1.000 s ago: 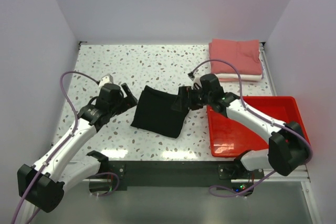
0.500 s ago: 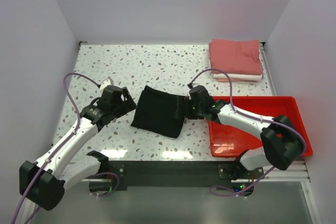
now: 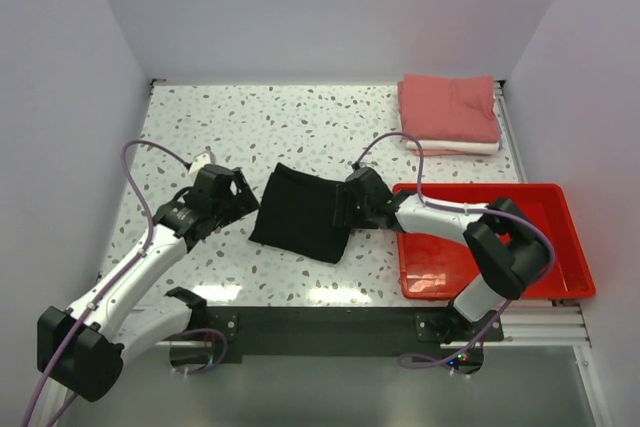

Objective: Fold and stack the t-shirts
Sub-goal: Neatly place the folded tshirt to the corner

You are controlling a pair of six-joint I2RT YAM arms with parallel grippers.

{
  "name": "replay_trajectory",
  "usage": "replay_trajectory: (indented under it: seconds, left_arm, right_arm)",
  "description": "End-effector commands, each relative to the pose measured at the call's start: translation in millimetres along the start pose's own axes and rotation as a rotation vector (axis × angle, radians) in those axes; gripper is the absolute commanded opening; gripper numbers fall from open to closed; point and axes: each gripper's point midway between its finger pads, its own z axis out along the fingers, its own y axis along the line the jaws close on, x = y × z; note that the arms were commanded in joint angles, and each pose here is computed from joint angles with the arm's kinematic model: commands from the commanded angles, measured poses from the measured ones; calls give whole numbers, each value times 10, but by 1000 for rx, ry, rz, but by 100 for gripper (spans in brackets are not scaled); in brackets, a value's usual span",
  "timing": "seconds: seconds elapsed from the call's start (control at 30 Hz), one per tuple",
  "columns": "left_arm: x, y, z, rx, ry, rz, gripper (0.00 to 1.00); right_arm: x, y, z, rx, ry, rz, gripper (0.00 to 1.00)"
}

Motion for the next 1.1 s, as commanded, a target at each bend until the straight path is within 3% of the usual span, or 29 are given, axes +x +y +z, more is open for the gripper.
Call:
replay_trajectory:
  seconds: [0.0,0.1,0.23,0.37,0.4,0.63,1.07]
  left_arm:
    - [-1,72,-6,-26,-14,-4,100]
    - [2,95,3,-33,-20,-5,100]
    - [25,119,24,-44,-14,-4,100]
    - [30,126,39,-49,-14,-4,100]
    - [42,137,43,-54,-10,-3,100]
    - [43,204,15,-78,-20,-17,100]
    - [-95,365,-162,-141,-89,-41,100]
  right_arm:
    - [-102,110,100,-6,-32,11,69]
    - [-51,104,172,5,-14,6,67]
    - [-53,122,235,25,-19,-11,56]
    - [-85,-47,352,147,-24,-77,35]
    - [-62,-109,425,182,-11,-94,23]
    - [-451,-61,555,254,-65,-320,0]
    - [-1822,120,104,507,-312,-975,0]
